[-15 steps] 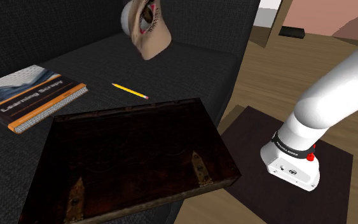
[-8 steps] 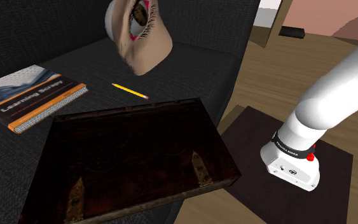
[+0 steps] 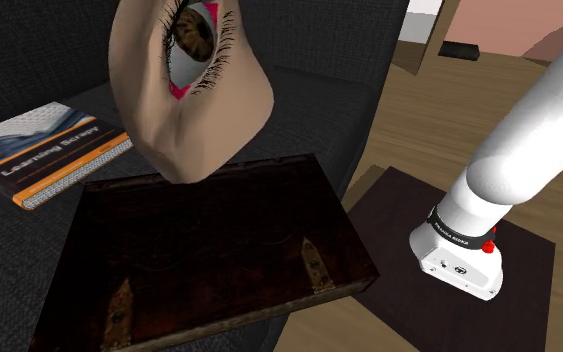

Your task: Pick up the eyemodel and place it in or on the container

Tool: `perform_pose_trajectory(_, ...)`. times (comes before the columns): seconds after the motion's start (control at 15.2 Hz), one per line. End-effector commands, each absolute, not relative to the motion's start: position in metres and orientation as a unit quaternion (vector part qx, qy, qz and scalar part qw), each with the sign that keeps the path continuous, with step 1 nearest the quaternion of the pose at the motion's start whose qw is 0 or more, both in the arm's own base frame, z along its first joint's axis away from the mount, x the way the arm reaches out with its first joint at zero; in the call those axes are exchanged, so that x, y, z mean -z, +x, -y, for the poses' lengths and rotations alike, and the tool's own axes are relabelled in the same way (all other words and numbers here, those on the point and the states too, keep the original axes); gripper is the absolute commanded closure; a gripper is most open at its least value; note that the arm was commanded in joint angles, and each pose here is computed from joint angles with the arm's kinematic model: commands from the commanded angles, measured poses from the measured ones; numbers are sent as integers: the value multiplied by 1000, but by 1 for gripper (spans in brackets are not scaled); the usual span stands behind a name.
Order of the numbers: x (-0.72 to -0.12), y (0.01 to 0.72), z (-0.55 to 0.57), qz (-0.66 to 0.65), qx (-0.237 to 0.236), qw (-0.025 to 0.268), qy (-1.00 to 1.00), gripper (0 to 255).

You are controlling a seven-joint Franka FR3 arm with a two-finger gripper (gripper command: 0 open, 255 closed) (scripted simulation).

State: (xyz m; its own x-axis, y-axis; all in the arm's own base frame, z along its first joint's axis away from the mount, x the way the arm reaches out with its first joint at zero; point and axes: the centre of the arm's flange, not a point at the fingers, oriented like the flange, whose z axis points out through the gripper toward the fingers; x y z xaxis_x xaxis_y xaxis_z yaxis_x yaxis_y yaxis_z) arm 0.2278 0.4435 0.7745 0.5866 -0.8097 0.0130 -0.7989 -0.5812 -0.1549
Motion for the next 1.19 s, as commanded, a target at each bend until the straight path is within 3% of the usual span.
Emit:
perform_pose_trajectory(0.0, -770, 221, -452, -454, 41, 68, -887, 255)
perform_pose_trajectory(1.12, -680, 221, -452, -454, 41, 68, -887, 255)
